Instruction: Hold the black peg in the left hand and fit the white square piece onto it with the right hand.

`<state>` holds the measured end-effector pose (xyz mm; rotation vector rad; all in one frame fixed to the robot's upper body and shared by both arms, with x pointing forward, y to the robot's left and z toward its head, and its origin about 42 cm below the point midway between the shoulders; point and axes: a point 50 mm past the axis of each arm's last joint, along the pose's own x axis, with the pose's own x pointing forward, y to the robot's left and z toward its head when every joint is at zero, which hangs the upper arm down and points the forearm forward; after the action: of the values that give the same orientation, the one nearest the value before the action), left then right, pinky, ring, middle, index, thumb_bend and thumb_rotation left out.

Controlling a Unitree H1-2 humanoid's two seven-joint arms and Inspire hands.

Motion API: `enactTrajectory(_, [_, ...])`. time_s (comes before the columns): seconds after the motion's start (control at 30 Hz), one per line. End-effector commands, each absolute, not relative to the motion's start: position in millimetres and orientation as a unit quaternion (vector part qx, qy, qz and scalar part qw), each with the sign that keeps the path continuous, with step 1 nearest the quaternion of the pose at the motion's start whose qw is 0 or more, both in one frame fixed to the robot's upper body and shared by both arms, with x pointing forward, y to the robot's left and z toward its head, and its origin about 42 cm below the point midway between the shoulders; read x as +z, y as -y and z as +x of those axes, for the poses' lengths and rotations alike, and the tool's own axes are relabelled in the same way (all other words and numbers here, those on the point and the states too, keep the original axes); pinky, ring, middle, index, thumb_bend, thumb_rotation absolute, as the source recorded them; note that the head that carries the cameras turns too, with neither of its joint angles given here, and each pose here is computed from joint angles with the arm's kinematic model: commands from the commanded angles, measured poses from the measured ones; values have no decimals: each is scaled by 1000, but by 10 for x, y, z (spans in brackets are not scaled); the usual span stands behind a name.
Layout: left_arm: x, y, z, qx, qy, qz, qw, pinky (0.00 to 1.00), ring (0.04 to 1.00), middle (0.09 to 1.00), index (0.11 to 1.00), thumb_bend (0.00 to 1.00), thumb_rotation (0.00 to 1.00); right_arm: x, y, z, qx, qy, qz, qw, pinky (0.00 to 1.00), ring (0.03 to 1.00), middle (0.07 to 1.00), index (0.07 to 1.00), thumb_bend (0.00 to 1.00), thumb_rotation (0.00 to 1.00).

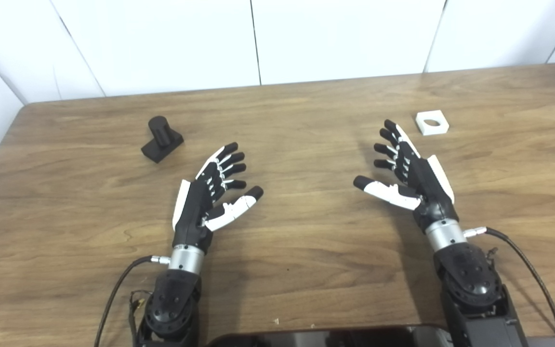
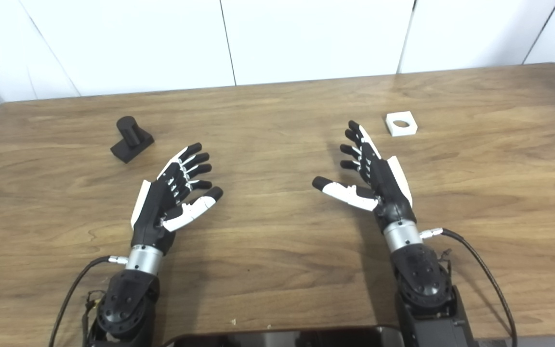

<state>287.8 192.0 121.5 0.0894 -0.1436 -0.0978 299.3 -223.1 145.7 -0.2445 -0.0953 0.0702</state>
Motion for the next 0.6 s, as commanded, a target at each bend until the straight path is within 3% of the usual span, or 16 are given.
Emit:
enactTrajectory(0.0, [1322,-1852,2955,-48,104,42,993,647,777,835,868,693,237,1600,2265,3066,34,84,-118,989,790,882,948,970,854,362])
enactTrajectory(0.13, [1264,-1749,2951,-47,98,43,993,643,765,830,876,731,263,1548,2380,3047,35,83,-114,989,810,893,958,983,830,351])
enactTrajectory(0.33, [1205,-1654,2972,-44,97,41,994,635,760,823,874,729,234,1440,2520,3044,33,79,-105,991,822,890,947,965,873,367])
enactTrajectory(0.57, [1191,-1632,2972,-42,101,42,993,629,759,816,861,763,251,1444,2564,3022,34,81,-106,990,775,859,937,955,881,368])
